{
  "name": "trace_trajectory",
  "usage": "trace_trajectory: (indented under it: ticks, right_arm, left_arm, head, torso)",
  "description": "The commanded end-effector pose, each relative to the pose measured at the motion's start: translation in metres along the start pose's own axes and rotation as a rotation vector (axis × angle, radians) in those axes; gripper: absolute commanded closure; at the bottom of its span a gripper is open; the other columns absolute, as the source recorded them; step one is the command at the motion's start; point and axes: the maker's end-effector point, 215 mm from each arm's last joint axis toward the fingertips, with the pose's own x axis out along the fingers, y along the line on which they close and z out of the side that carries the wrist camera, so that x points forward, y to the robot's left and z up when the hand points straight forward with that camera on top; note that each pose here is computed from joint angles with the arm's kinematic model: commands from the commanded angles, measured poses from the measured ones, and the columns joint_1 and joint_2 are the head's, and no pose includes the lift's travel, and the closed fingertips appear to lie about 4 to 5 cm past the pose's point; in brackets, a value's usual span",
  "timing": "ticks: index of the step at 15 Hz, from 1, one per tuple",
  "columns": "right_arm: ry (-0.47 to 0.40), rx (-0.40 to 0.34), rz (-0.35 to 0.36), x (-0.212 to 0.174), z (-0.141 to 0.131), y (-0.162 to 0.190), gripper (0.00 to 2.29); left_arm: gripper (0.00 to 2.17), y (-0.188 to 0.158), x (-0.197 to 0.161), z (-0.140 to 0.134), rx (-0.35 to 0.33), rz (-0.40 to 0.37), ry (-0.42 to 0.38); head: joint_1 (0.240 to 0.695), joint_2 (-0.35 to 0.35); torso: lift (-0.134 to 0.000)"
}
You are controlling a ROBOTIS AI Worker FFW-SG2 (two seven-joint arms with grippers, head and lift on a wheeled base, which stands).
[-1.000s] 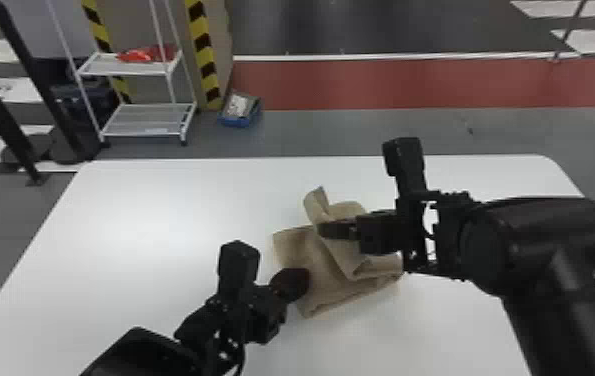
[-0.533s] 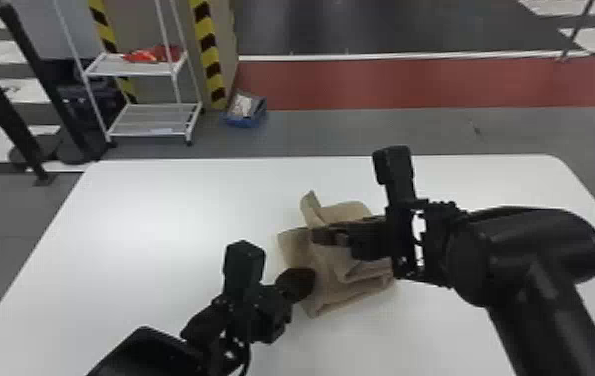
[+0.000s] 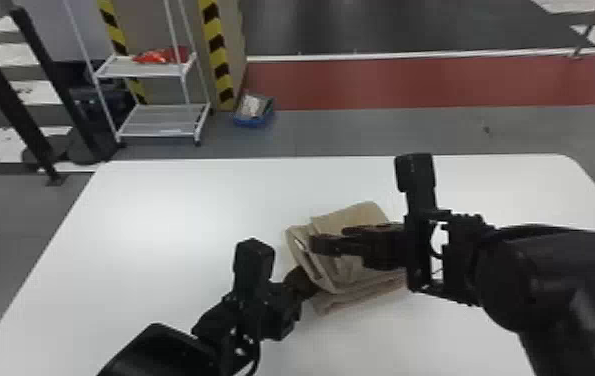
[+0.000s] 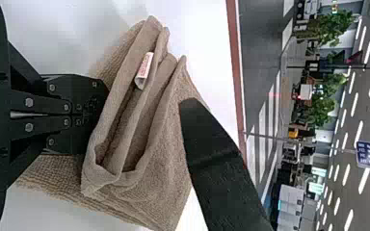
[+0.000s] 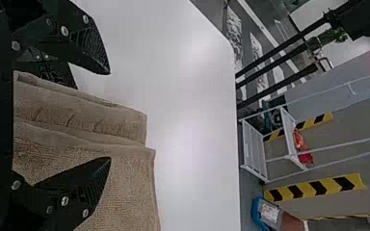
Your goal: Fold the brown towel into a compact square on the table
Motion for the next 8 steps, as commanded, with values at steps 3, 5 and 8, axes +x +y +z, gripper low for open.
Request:
trace_trajectory:
  ticks: [3,5,8]
  right_arm:
    - [-0.066,0.004,-0.091,-0.052,-0.004,-0.044,0.51]
    - [-0.067,-0.019,-0.156,-0.081,-0.019,-0.069,1.68]
    - [-0.067,-0.014,-0.148,-0.103,-0.043,-0.075,1.99]
  left_arm:
    - [1.98,0.005,-0.001,0.005,-0.006,0.006,-0.013]
    - [1.98,0.006,-0.001,0.008,-0.007,0.008,-0.018]
    - [1.98,0.004,-0.001,0.009,-0.004,0.004,-0.019]
  head:
    - [0.695,0.054]
    - [0.695,0.012]
    - [0.695,-0.035]
  torso:
    - [-0.114]
    - [-0.114]
    - [-0.114]
